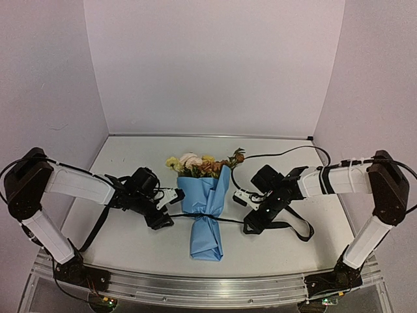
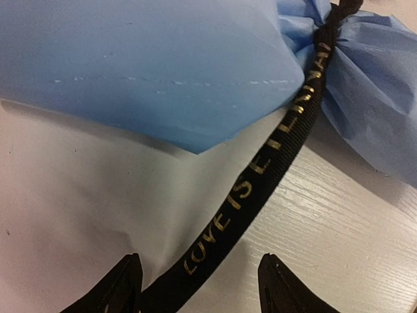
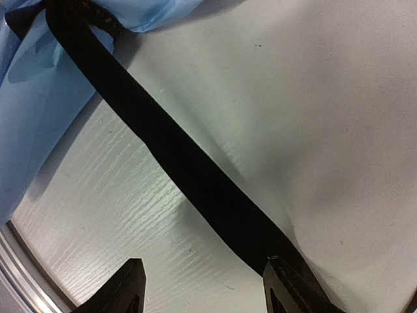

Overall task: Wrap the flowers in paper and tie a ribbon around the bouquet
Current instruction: Cross the half-tied ribbon over the folded bouquet.

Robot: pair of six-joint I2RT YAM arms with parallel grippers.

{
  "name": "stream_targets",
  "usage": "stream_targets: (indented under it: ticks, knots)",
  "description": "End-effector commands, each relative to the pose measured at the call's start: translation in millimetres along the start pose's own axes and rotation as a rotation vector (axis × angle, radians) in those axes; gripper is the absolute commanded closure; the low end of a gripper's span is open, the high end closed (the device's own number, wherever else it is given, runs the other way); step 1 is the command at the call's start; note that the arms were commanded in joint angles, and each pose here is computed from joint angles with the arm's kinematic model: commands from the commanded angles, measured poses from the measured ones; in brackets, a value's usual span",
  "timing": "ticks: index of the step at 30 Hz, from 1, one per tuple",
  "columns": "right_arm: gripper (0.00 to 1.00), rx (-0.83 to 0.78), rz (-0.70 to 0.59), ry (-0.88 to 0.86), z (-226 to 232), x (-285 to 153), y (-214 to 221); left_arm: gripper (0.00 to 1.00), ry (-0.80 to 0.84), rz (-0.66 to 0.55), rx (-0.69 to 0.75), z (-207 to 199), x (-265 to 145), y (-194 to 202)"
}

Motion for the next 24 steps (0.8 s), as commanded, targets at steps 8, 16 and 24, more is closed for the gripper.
stream_targets:
  ticks: [8, 16, 24]
  knots:
    - [0.48, -0.043, 0.008, 0.169, -20, 22, -14, 0.62, -0.018, -0.012, 0.111, -2, 15, -33]
    - [1.00, 0.009, 0.035, 0.178, -17, 21, 3, 0.93, -0.076, -0.106, 0.118, -16, 6, -51]
    - [1.00, -0.003, 0.019, 0.226, 9, 2, 45, 1.00, -0.148, -0.276, 0.057, -61, -15, -73]
Point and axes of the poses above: each gripper's point midway between its finger pads, its own x axis out along the fingers, its own z axis along the line the jaws close on, y = z × x, the point moved 5 cm from there along -x, back along the fingers, and after that the axes turned 5 degrees about -x, right-handed, at the moved point
